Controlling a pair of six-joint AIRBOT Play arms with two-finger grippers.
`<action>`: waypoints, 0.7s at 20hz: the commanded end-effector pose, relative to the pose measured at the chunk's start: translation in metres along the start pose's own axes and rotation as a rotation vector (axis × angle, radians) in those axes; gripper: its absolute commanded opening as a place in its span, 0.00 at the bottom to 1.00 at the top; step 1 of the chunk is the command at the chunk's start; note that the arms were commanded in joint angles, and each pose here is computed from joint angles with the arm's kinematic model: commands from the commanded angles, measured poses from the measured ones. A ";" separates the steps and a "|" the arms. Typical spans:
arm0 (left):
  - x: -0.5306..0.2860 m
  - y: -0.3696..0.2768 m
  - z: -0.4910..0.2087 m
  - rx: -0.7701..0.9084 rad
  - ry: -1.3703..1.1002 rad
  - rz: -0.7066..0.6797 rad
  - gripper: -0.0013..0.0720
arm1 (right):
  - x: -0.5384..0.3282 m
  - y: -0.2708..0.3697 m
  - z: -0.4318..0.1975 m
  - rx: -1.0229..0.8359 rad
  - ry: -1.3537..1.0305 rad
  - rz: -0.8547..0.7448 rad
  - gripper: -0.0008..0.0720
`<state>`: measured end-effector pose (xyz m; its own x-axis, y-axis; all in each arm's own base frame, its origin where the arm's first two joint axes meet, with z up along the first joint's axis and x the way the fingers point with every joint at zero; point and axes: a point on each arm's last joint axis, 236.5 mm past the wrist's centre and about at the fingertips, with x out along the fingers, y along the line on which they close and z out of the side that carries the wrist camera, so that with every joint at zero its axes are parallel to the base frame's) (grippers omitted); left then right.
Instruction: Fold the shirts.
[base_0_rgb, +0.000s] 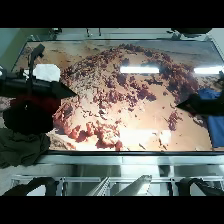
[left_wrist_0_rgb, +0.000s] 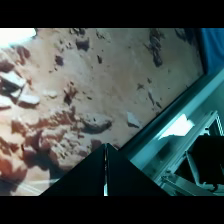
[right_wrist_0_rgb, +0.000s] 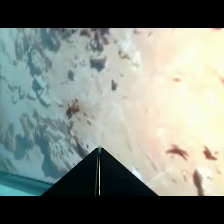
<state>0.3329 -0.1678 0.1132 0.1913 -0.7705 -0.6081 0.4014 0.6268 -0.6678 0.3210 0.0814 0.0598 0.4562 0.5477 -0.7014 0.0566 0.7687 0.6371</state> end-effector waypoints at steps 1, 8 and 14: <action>0.008 -0.007 -0.039 -0.028 0.000 -0.014 0.02 | 0.036 0.047 -0.045 -0.110 0.014 0.078 0.03; 0.003 -0.020 -0.064 -0.008 -0.014 -0.010 0.02 | 0.041 0.067 -0.061 -0.128 0.063 0.127 0.03; 0.000 -0.023 -0.063 0.004 -0.024 -0.008 0.02 | 0.041 0.066 -0.061 -0.126 0.065 0.126 0.03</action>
<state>0.2690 -0.1749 0.1014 0.2082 -0.7785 -0.5922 0.4036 0.6199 -0.6730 0.2895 0.1738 0.0531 0.3954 0.6567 -0.6422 -0.1105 0.7281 0.6765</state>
